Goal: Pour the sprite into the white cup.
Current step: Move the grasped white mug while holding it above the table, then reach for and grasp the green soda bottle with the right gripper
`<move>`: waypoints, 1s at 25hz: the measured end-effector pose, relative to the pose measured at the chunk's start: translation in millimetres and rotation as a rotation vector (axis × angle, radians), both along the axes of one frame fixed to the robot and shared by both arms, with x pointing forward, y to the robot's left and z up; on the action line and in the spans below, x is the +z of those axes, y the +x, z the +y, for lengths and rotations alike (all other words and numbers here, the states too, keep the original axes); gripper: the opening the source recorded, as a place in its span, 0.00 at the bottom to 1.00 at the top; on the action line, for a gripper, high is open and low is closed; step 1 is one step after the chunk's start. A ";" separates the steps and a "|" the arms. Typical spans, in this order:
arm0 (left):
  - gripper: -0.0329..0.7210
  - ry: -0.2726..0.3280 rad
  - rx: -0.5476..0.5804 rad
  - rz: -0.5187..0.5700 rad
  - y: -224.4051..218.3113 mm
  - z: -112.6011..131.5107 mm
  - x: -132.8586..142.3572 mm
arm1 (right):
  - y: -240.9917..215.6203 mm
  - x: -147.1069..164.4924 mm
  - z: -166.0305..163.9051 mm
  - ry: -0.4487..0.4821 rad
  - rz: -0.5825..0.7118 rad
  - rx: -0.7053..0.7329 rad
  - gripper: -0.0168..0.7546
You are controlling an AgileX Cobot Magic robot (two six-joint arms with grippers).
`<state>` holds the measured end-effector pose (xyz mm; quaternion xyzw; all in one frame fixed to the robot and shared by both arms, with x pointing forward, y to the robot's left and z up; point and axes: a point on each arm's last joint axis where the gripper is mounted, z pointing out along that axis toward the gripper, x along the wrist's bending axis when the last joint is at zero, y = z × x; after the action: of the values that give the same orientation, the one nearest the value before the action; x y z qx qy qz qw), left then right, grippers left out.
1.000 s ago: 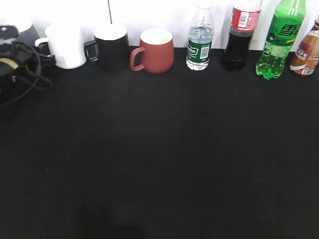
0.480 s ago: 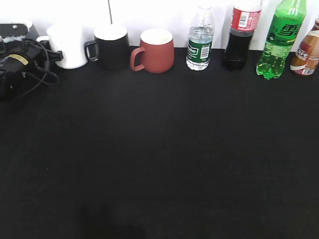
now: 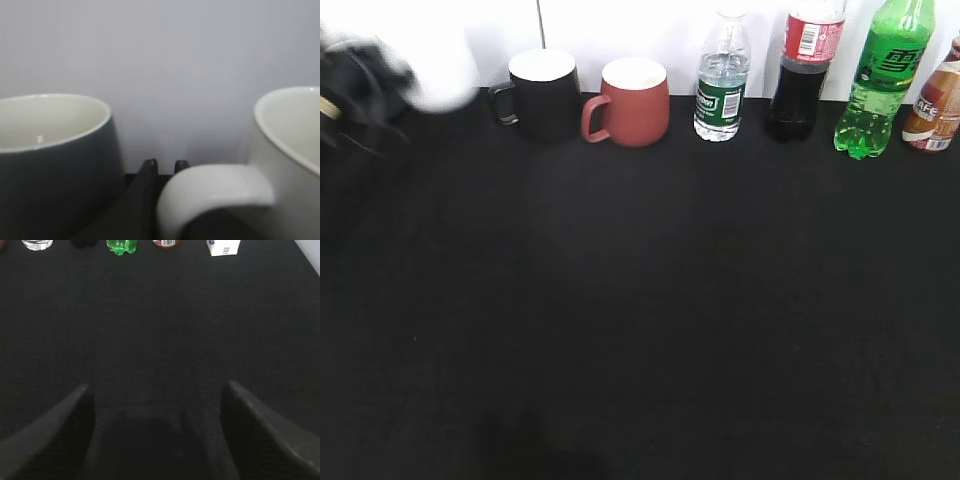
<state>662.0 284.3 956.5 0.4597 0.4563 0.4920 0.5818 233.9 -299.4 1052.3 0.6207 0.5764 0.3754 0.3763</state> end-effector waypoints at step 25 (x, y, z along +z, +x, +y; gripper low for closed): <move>0.14 0.115 -0.352 0.121 -207.5 -59.2 51.0 | 280.8 -102.6 2.9 -0.023 -0.358 0.114 0.86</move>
<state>454.5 225.1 1007.4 0.5936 0.3742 0.3796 0.6030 514.8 -296.5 949.7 0.5059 0.5387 0.4939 0.4582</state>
